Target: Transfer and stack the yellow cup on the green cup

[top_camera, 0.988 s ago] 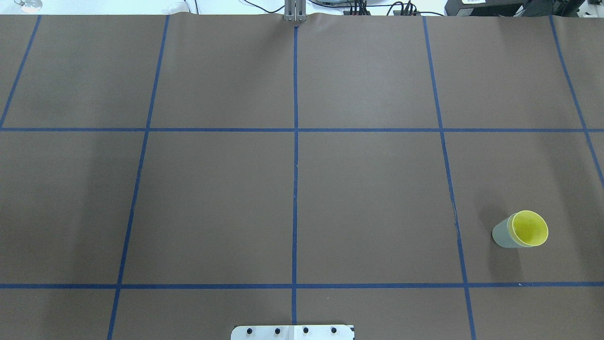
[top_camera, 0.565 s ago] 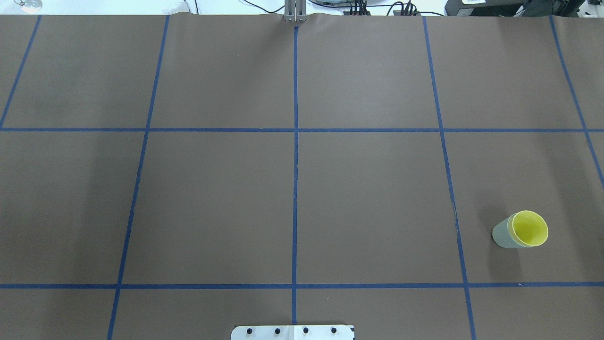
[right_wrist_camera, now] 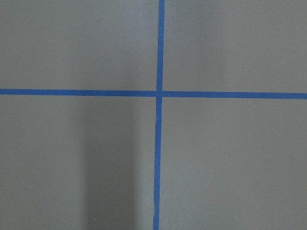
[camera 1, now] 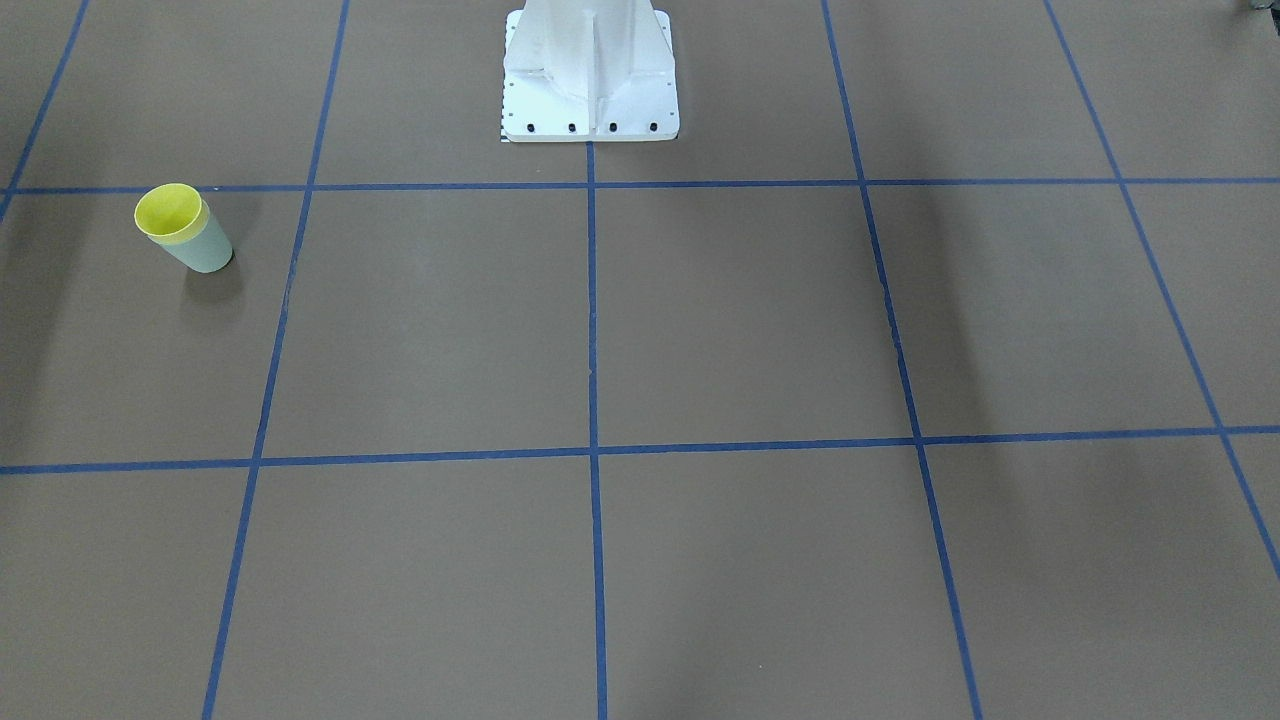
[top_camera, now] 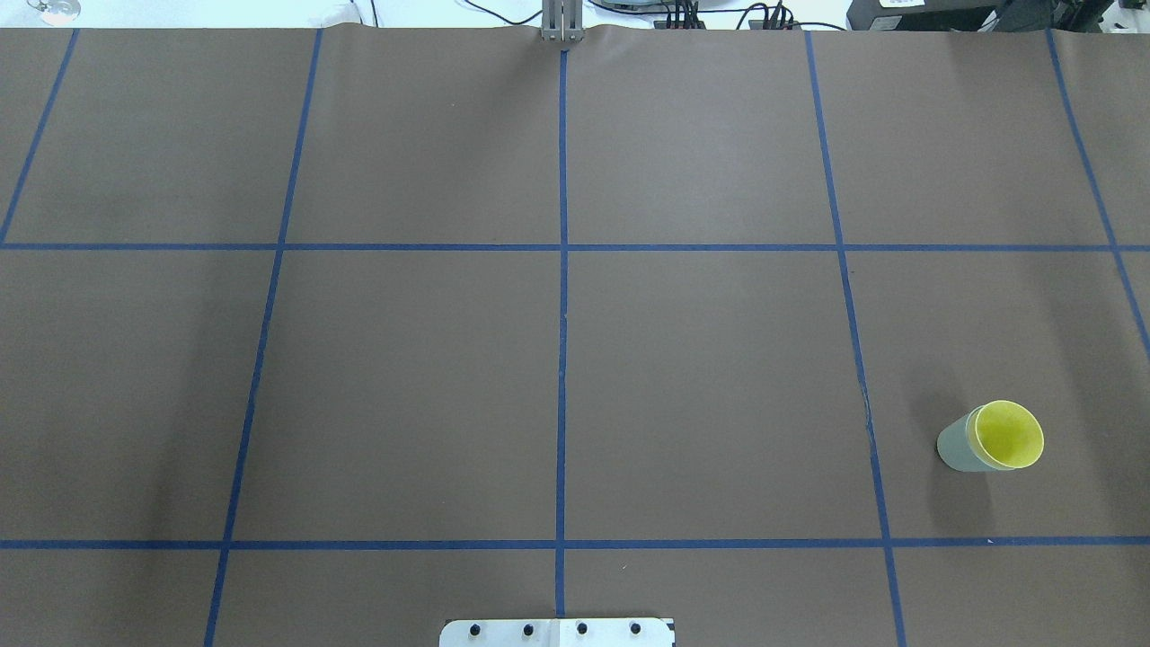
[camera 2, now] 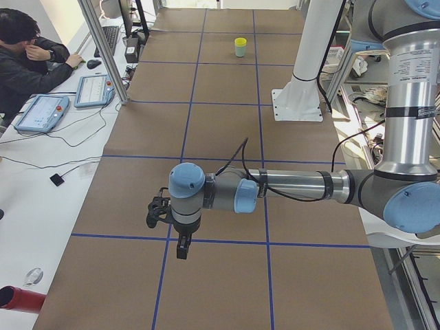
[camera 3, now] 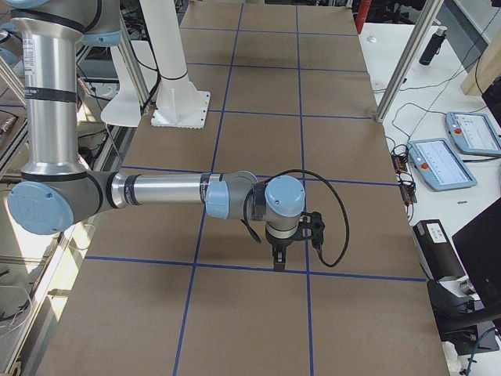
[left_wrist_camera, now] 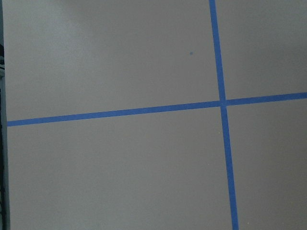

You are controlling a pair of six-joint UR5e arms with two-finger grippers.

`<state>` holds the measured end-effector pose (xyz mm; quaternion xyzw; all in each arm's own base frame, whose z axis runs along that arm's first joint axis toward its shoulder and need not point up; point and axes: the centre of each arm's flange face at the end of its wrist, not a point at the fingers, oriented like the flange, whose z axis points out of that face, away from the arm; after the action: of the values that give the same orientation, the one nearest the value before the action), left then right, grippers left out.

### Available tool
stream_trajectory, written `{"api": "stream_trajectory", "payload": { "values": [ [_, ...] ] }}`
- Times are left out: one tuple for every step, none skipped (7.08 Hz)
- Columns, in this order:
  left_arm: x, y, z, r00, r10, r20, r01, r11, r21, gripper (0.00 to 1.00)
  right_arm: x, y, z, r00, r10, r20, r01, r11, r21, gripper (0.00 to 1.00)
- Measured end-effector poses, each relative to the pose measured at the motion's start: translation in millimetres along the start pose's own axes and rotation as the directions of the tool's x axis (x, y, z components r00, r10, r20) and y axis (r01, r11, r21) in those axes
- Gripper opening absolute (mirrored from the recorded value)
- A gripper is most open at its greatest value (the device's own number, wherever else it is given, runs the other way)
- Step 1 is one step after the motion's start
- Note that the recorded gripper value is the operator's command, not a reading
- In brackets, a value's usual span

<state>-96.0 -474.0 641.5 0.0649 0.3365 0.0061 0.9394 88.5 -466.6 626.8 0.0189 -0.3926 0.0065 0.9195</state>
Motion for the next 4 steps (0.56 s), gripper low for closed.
{"api": "stream_trajectory", "payload": {
  "values": [
    [4.7,0.1,-1.3,1.000,-0.018,-0.021,0.018,1.000,0.003,1.00,0.2,0.5,0.4,1.000,0.003,0.003,-0.003,1.000,-0.001,1.00],
    [8.6,-0.6,-2.4,0.999,-0.025,-0.037,0.026,1.000,0.005,1.00,-0.4,0.8,0.4,1.000,0.005,0.008,-0.005,1.000,-0.001,1.00],
    [10.6,-0.9,-2.5,0.999,-0.028,-0.044,0.028,1.000,0.005,1.00,-0.7,1.0,0.5,1.000,0.007,0.012,-0.007,1.000,-0.001,1.00],
    [11.5,-1.1,-2.8,0.999,-0.028,-0.046,0.028,1.000,0.005,1.00,-0.3,1.2,1.0,1.000,0.010,0.013,-0.010,1.000,-0.002,1.00]
  ]
}}
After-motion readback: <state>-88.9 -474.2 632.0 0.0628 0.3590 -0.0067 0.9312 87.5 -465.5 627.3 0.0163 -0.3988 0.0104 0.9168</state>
